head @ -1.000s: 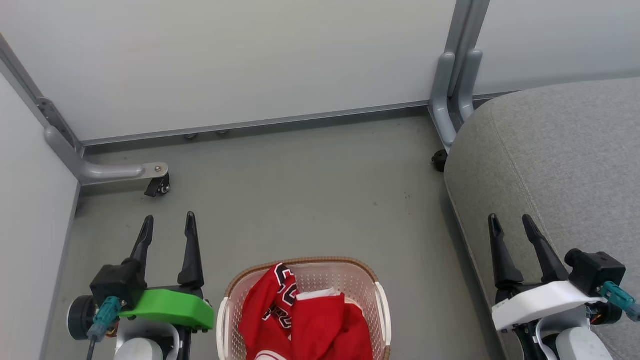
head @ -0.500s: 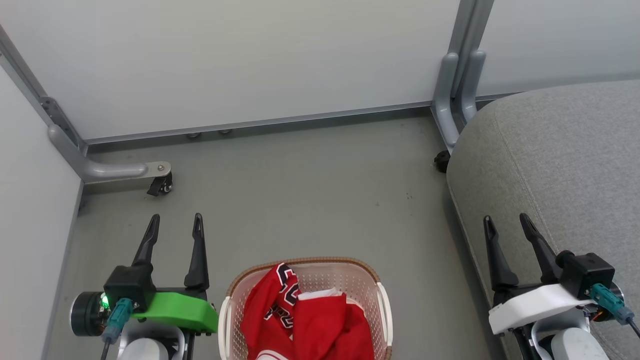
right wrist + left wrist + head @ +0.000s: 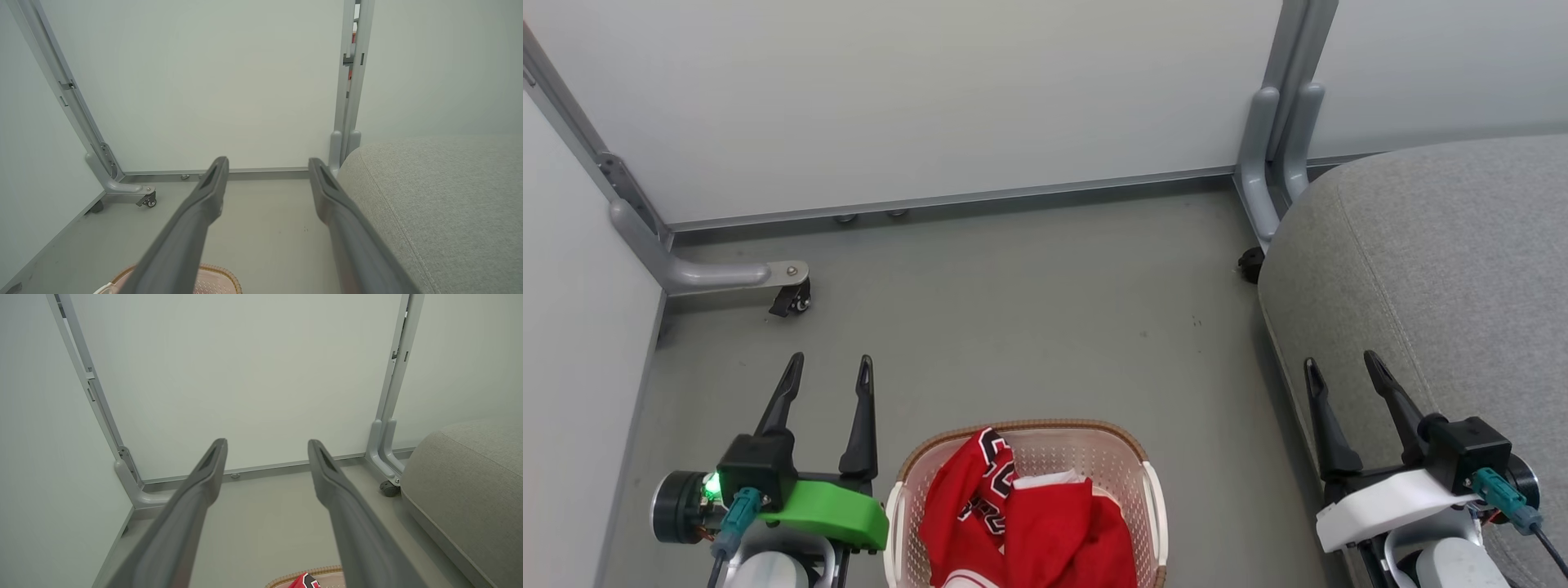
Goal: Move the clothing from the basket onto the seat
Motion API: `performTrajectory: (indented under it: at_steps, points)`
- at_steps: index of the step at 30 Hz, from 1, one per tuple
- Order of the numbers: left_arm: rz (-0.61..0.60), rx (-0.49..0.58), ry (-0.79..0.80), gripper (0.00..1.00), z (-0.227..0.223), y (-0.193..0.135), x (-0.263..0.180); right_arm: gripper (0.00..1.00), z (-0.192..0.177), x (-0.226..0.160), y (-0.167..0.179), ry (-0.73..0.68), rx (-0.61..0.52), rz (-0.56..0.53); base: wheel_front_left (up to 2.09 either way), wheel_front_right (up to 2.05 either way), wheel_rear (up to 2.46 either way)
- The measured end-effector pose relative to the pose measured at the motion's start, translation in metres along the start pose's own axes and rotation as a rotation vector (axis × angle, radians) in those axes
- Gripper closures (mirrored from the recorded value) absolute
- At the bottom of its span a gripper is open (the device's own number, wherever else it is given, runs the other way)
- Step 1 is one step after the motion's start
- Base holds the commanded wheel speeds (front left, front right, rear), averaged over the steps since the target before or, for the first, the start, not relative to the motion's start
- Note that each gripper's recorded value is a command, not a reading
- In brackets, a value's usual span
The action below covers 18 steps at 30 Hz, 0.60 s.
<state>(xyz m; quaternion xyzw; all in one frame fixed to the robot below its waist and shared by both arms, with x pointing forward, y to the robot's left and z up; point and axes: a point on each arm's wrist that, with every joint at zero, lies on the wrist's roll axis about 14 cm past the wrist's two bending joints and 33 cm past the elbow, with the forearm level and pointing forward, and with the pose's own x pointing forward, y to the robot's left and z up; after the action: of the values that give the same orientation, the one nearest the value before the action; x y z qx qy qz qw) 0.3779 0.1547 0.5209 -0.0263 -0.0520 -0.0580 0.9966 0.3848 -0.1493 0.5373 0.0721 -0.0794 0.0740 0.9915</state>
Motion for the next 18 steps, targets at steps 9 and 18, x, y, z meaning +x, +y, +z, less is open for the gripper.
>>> performTrajectory:
  at_steps: [9,18]
  points:
    - [0.002,-0.012,0.011,0.0,-0.0035,0.0014,-0.0006,0.0,-0.0045,-0.0005,0.0008,0.013,0.014,0.0,0.0,0.0,0.0]
    - [0.002,-0.016,0.017,0.0,-0.0054,0.0013,0.0003,0.0,-0.0067,-0.0007,0.0006,0.02,0.019,-0.001,0.0,0.0,0.0]
